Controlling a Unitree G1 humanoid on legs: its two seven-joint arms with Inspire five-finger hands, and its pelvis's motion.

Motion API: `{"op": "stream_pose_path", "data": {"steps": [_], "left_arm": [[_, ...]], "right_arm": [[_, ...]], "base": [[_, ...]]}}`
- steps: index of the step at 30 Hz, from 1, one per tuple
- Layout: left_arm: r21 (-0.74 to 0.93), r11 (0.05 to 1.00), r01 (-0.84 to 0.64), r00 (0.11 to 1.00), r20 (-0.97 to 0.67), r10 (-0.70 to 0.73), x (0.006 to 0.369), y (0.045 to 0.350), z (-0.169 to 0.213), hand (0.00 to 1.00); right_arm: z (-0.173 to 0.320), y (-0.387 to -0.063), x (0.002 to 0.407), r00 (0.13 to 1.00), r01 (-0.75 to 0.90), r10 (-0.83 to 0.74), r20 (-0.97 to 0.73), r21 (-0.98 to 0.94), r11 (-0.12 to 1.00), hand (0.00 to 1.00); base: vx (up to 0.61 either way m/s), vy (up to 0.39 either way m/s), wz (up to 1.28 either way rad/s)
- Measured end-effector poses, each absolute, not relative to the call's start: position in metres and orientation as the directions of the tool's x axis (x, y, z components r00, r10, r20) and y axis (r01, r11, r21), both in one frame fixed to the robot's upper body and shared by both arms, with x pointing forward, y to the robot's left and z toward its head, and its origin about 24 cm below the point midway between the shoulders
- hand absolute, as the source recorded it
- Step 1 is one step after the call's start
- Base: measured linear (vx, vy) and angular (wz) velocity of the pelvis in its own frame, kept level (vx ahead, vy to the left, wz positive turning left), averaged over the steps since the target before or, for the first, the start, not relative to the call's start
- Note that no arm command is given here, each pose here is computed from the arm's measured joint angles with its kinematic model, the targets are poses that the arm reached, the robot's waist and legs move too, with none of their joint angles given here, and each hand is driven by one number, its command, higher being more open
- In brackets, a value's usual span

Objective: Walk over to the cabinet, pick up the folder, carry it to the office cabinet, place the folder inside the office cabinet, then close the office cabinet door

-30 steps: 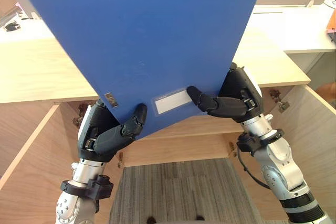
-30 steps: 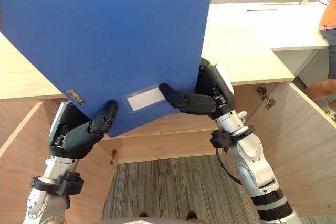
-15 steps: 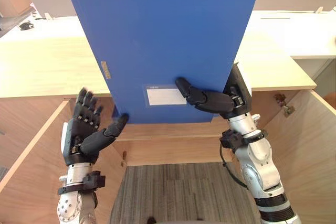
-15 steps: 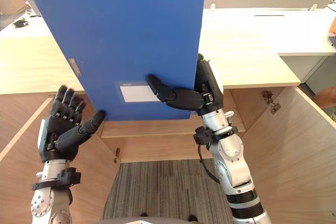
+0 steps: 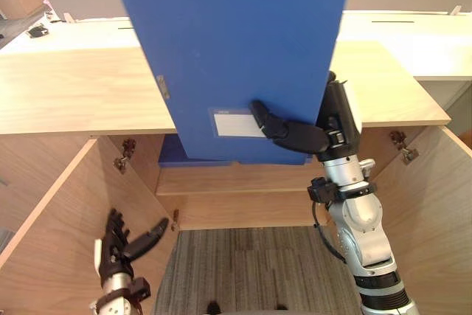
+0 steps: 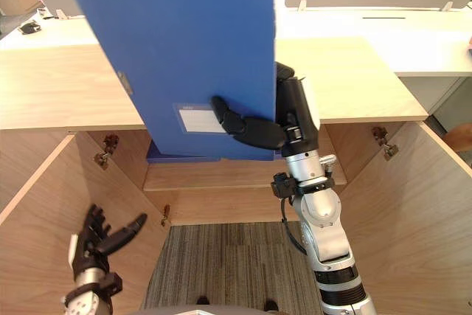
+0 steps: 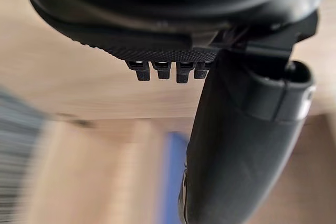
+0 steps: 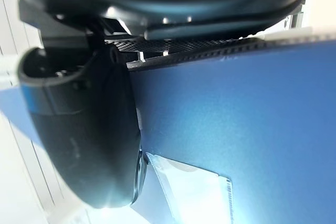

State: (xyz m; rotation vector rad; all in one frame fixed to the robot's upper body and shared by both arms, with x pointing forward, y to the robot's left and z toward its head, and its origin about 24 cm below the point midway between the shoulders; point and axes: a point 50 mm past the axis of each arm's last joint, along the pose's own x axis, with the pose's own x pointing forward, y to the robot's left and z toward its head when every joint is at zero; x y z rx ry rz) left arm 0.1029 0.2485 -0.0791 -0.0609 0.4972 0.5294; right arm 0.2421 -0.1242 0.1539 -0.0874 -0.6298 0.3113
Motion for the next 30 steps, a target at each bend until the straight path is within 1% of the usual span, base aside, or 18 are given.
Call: {"op": "stream_pose_path", "data": {"steps": [1,2,5,7,10,13,16,18,19,21,22,23,25,27,29,30], "left_arm": [[0.08,0.865,-0.496,0.729,-0.503,0.465,0.098,0.247,-0.086,1.0],[0.102,0.868,-0.486,0.688,-0.567,0.452,0.088,0.244,-0.099,1.0],[0.131,0.878,-0.461,0.59,-0.694,0.413,0.066,0.235,-0.124,1.0],[0.127,0.884,-0.449,0.577,-0.715,0.395,0.07,0.232,-0.13,1.0],[0.106,0.897,-0.428,0.598,-0.711,0.369,0.094,0.23,-0.133,1.0],[0.098,0.914,-0.395,0.635,-0.69,0.348,0.112,0.228,-0.13,1.0],[0.081,0.917,-0.39,0.686,-0.639,0.348,0.137,0.229,-0.12,1.0],[0.049,0.932,-0.359,0.749,-0.58,0.319,0.166,0.222,-0.108,1.0],[0.04,0.937,-0.346,0.768,-0.562,0.308,0.174,0.219,-0.105,1.0],[0.0,0.945,-0.327,0.831,-0.475,0.288,0.199,0.213,-0.086,1.0],[-0.011,0.944,-0.329,0.842,-0.456,0.288,0.204,0.212,-0.082,1.0],[-0.032,0.944,-0.328,0.866,-0.41,0.287,0.215,0.211,-0.072,1.0],[-0.06,0.944,-0.324,0.893,-0.35,0.284,0.229,0.209,-0.058,1.0],[-0.109,0.94,-0.322,0.918,-0.277,0.283,0.242,0.199,-0.042,1.0],[-0.129,0.942,-0.311,0.931,-0.239,0.275,0.247,0.197,-0.033,1.0],[-0.135,0.938,-0.32,0.931,-0.228,0.285,0.248,0.197,-0.03,1.0]], "right_arm": [[0.15,-0.121,0.242,0.767,-0.273,0.33,0.55,-0.186,0.944,0.0],[0.14,-0.115,0.242,0.777,-0.3,0.368,0.511,-0.213,0.93,0.0],[0.109,-0.099,0.242,0.801,-0.379,0.467,0.375,-0.287,0.88,0.0],[0.095,-0.093,0.243,0.802,-0.408,0.51,0.31,-0.339,0.848,0.0],[0.081,-0.082,0.255,0.791,-0.44,0.572,0.215,-0.449,0.777,0.0],[0.075,-0.077,0.264,0.788,-0.444,0.595,0.16,-0.522,0.728,0.0],[0.084,-0.076,0.271,0.783,-0.424,0.595,0.182,-0.544,0.724,0.0],[0.101,-0.077,0.283,0.781,-0.382,0.579,0.235,-0.554,0.74,0.0],[0.106,-0.078,0.287,0.784,-0.369,0.568,0.249,-0.548,0.75,0.0],[0.126,-0.084,0.3,0.812,-0.311,0.479,0.334,-0.447,0.839,0.0],[0.131,-0.084,0.302,0.817,-0.303,0.449,0.361,-0.393,0.868,0.0],[0.144,-0.089,0.308,0.827,-0.279,0.375,0.418,-0.274,0.92,0.0],[0.167,-0.097,0.317,0.828,-0.228,0.255,0.499,-0.117,0.967,0.0],[0.201,-0.112,0.328,0.811,-0.176,0.081,0.58,0.11,0.978,0.0],[0.223,-0.124,0.334,0.799,-0.151,-0.055,0.598,0.288,0.946,0.0],[0.233,-0.13,0.338,0.796,-0.137,-0.131,0.59,0.386,0.912,0.0]], "base": [[0.0,0.0,0.0],[0.0,0.0,0.0],[-0.01,-0.001,0.0],[-0.07,0.01,0.06],[-0.22,-0.021,0.1],[-0.2,0.029,0.02],[-0.17,0.03,0.0],[-0.14,0.044,-0.04],[-0.12,0.037,-0.06],[-0.13,0.015,-0.05],[-0.12,0.004,0.01],[-0.11,-0.014,0.03],[-0.11,-0.029,-0.02],[-0.08,-0.031,-0.06],[-0.02,-0.032,-0.06],[-0.01,-0.046,-0.1]]}}
